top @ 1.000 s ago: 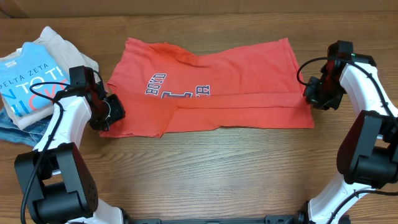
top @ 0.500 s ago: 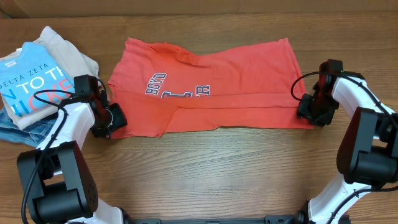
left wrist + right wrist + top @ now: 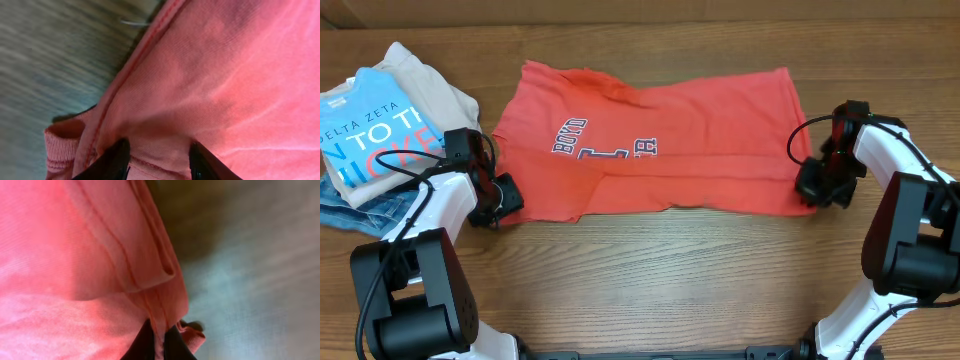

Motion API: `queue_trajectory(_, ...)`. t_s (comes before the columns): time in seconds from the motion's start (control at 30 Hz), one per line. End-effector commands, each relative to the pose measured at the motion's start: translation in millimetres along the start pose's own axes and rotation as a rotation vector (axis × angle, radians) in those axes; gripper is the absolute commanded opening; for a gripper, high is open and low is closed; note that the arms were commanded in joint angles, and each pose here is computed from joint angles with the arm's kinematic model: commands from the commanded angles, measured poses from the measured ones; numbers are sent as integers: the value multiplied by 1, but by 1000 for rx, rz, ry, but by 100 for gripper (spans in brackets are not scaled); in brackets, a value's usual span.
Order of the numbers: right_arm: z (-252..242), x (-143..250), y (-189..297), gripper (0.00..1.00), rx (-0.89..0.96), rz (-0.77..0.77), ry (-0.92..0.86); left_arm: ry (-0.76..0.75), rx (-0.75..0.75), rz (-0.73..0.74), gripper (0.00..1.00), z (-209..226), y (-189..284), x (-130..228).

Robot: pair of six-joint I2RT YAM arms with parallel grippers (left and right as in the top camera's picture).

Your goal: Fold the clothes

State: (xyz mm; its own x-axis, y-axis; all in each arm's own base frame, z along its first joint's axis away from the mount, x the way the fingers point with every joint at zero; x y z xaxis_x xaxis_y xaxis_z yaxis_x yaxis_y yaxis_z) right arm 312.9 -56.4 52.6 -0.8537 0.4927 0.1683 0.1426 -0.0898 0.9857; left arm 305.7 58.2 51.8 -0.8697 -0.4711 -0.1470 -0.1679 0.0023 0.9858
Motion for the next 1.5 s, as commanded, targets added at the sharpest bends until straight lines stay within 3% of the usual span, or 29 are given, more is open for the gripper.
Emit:
queue_trajectory(0.0, -13, 11, -3, 4, 97, 42, -57, 38, -155, 41, 43, 30, -9, 14)
queue_trajectory(0.23, -21, 36, 1, 4, 163, 166, -51, 102, -185, 55, 44, 53, -7, 13)
queue_trajectory(0.37, -19, 29, 0, 15, 153, 128, -52, 51, -28, 64, 45, 34, -2, 6)
queue_trajectory(0.47, -18, 24, -1, 20, 144, 101, -63, -31, 113, 31, 49, 10, 23, -6)
queue_trajectory(0.6, -15, 17, 6, 22, 122, 43, -73, -183, 172, -143, 55, -24, 73, -18)
queue_trajectory(0.73, -8, 7, 20, 22, 65, -54, -71, -405, 224, -199, 55, -71, 103, 7)
queue_trajectory(0.97, -1, 0, 23, 22, 12, -96, -68, -615, 118, -56, 54, -108, 67, 51)
queue_trajectory(1.13, 0, -2, 23, 22, 9, -106, -68, -646, 95, 39, 53, -117, 30, 59)
queue_trajectory(1.47, 0, -3, 23, 22, 9, -107, -68, -653, 63, 132, 32, -113, 6, 69)
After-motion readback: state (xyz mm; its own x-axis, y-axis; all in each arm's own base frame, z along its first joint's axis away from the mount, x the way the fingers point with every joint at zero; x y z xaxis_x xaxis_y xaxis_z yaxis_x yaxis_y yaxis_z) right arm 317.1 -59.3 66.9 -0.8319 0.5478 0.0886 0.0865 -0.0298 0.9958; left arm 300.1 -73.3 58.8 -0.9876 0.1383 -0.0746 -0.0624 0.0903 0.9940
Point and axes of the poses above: each gripper's point midway between its finger pads, its own y axis back along the fingers, its own z axis along the line the jaws close on, x = y × z, the point moved 5 cm from there along y, back along the fingers, and after that the axes turned 1 degree about -y, right-handed, at the moved point
